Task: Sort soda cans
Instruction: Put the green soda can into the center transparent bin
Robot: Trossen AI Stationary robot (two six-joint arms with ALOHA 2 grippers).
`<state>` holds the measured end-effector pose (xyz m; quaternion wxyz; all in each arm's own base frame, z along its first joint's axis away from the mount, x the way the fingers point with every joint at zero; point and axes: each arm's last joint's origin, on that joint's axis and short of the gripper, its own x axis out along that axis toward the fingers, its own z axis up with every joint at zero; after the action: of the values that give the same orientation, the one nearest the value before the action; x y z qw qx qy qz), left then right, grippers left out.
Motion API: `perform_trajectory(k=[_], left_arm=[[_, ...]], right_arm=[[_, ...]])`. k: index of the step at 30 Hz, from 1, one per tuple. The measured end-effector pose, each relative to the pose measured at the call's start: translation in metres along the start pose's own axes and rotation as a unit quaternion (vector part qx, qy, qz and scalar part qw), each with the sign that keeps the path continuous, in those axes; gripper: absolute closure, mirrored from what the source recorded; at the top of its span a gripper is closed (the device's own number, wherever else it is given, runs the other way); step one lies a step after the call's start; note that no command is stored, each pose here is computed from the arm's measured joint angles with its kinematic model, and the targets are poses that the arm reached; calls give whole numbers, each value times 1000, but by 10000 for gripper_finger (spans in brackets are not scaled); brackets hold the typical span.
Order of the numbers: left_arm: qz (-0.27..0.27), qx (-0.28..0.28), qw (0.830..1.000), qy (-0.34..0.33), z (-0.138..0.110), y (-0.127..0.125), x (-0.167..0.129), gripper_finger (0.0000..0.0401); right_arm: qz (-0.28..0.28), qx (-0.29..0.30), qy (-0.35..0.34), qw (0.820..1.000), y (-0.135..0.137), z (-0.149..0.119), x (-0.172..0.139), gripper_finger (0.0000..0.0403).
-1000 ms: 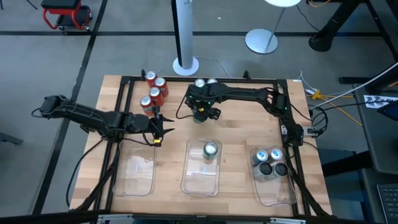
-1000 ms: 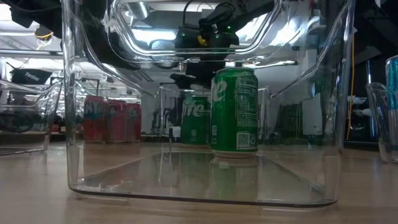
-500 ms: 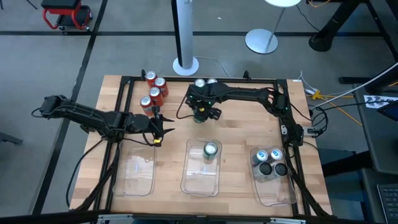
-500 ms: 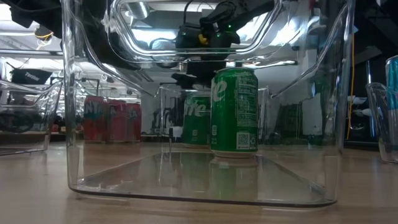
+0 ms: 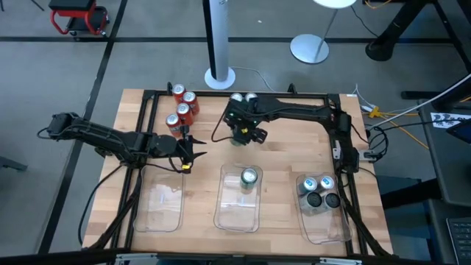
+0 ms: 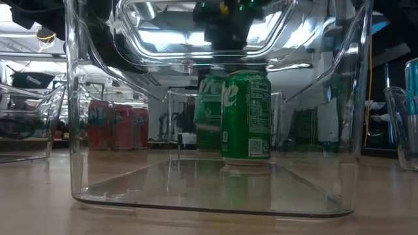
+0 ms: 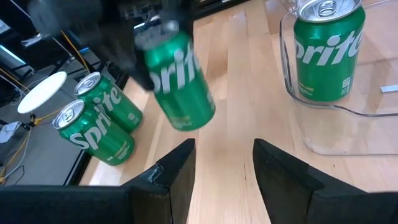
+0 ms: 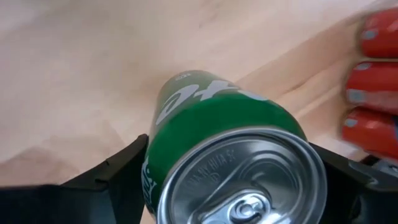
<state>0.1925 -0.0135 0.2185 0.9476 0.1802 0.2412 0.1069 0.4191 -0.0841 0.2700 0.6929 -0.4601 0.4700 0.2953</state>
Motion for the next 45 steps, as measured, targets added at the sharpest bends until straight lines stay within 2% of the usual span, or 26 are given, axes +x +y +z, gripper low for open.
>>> perform_trajectory(k=[17, 25, 34, 45], left_arm=[[0, -1, 1000, 0, 0, 0, 0, 248], [-1, 0, 1000, 3, -1, 0, 0, 248], [-1, -2, 1000, 5, -1, 0, 0, 248], [-2, -4, 1000, 10, -2, 0, 0, 248]], right_arm=[[-69, -29, -34, 997, 27, 74, -61, 84], [-84, -56, -62, 993, 41, 111, -67, 84], [-79, -66, -85, 991, 52, 136, -64, 84], [-39, -56, -69, 995, 51, 142, -25, 84]])
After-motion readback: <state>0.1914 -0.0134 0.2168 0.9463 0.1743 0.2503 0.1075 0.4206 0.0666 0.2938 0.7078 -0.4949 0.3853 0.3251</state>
